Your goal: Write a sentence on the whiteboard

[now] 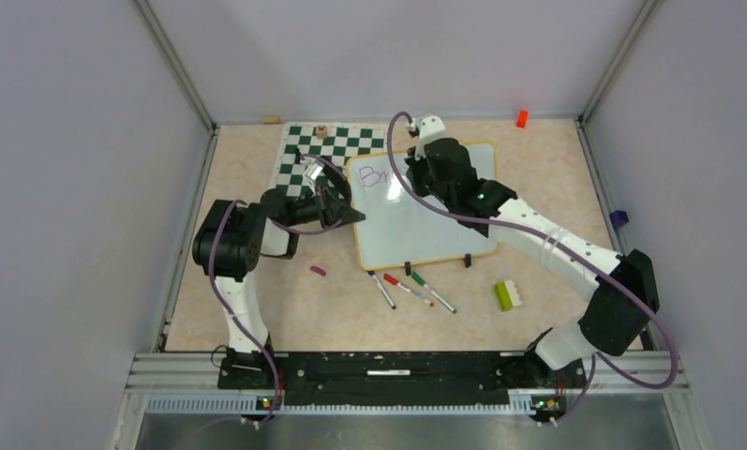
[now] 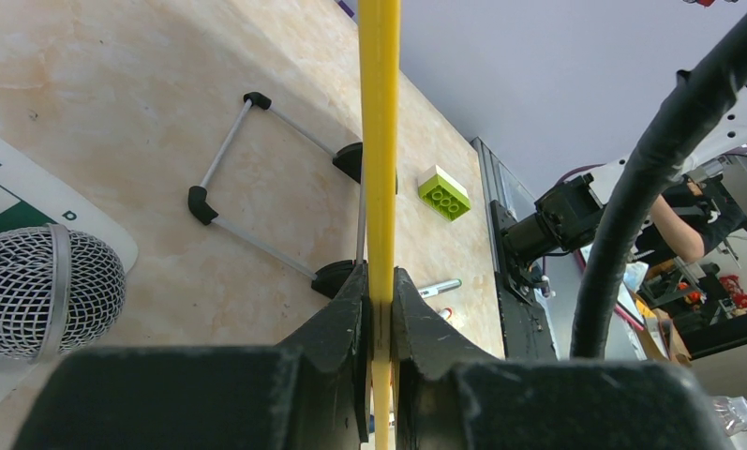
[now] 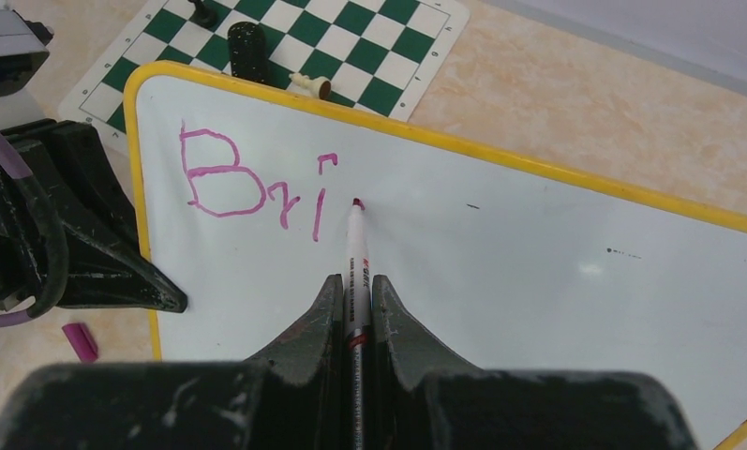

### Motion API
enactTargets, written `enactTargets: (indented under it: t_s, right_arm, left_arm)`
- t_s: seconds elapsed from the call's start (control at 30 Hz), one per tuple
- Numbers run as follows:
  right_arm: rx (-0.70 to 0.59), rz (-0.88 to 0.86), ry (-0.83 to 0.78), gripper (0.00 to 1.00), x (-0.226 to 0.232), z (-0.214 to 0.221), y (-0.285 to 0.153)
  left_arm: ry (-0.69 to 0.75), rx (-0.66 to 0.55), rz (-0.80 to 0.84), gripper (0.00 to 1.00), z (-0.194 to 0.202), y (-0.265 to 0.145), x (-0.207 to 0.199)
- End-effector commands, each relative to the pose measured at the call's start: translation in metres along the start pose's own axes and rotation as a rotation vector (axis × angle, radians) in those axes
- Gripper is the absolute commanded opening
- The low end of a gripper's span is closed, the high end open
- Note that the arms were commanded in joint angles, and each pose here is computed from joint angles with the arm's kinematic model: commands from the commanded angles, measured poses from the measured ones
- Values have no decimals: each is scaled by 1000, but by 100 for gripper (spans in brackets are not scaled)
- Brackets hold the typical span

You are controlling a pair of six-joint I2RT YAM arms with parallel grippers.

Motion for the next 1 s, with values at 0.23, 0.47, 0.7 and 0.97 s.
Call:
enactTargets:
  t_s: [0.23,0.47,0.7,0.97]
  right_arm:
    - [28,-58,-11,0,7,-1,-4]
    - [0,8,-12,0,-6,-4,-8]
    - [-22,53,-11,0,-10,-11,-4]
    - [-40,50,-11,0,-6,-19,1]
  left_arm:
    - [138,-13,56,0,-14,2,-16]
    - [140,-14,56,0,-14,2,-16]
    - [142,-13,56,0,-14,1,-17]
    - [140,-14,56,0,-14,2,-16]
Point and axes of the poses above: each gripper's point midway between its finger pads, its own y axis out along the fingers, its own x axis along the line the jaws close on, z = x × y, the point moved 2 cm from there along -y, back along the fingers, and after that the axes turned 15 degrees about y, right-handed, at the moved point
